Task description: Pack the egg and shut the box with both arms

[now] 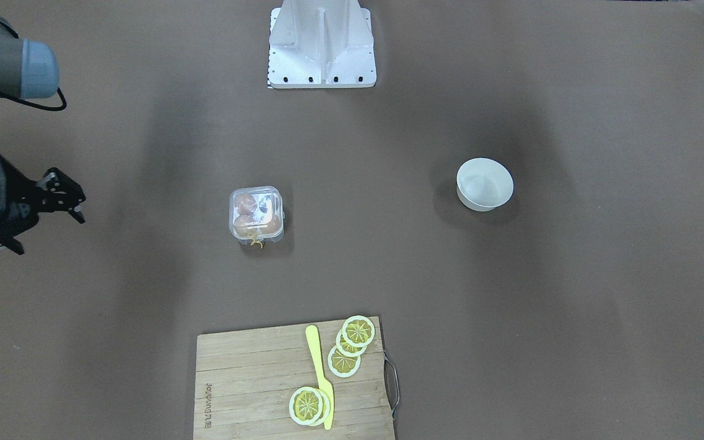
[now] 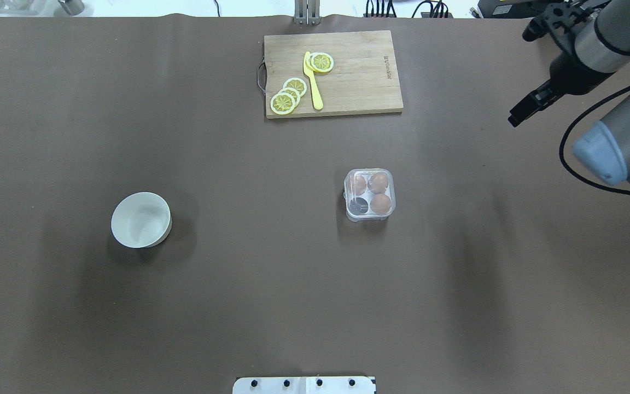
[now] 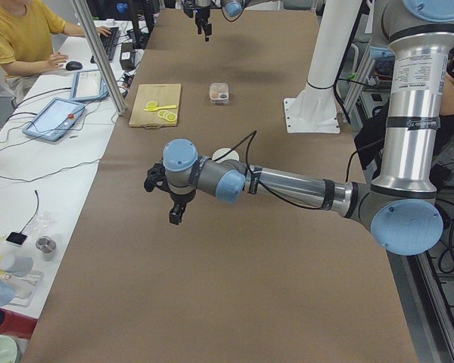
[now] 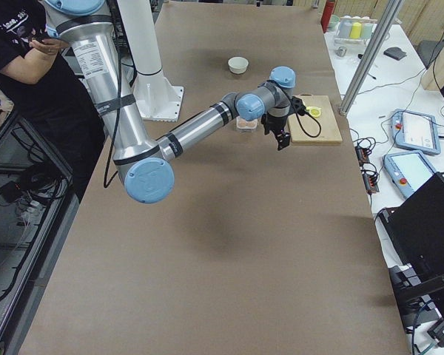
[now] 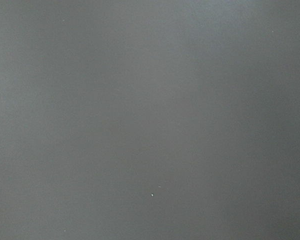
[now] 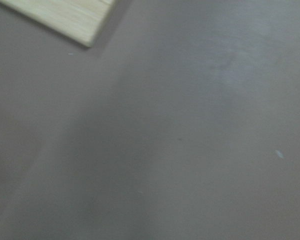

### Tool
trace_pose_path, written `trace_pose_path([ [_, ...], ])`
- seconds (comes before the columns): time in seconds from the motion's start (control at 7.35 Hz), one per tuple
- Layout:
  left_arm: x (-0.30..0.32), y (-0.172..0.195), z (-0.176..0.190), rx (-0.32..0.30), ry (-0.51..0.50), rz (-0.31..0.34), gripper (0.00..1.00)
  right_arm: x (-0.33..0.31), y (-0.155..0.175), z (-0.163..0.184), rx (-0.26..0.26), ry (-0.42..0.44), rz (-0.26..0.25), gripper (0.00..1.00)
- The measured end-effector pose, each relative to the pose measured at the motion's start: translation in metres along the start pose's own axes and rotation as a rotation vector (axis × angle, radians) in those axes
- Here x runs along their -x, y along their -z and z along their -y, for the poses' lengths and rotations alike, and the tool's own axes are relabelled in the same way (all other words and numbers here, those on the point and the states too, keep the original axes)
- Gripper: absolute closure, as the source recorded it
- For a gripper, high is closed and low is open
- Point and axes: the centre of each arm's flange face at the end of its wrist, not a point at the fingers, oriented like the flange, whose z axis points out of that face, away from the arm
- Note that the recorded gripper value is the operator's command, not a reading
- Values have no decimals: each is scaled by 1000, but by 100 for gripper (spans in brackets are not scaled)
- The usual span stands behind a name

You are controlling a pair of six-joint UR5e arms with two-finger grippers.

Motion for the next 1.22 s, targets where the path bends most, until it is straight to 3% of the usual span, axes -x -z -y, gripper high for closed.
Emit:
trace_pose_path([
  [0.41,50,0,-18,8,33,24,1,-135,4,-42,37,-222,-79,0],
  [0.54,59,0,-21,9,34,34,1,-167,4,-64,52,-288,-71,0],
  [0.82,77,-2,-28,17,43,66,1,-217,4,-103,68,-415,20,0],
  [1.22,87,-5,-35,29,58,75,1,-235,3,-119,76,-463,44,0],
])
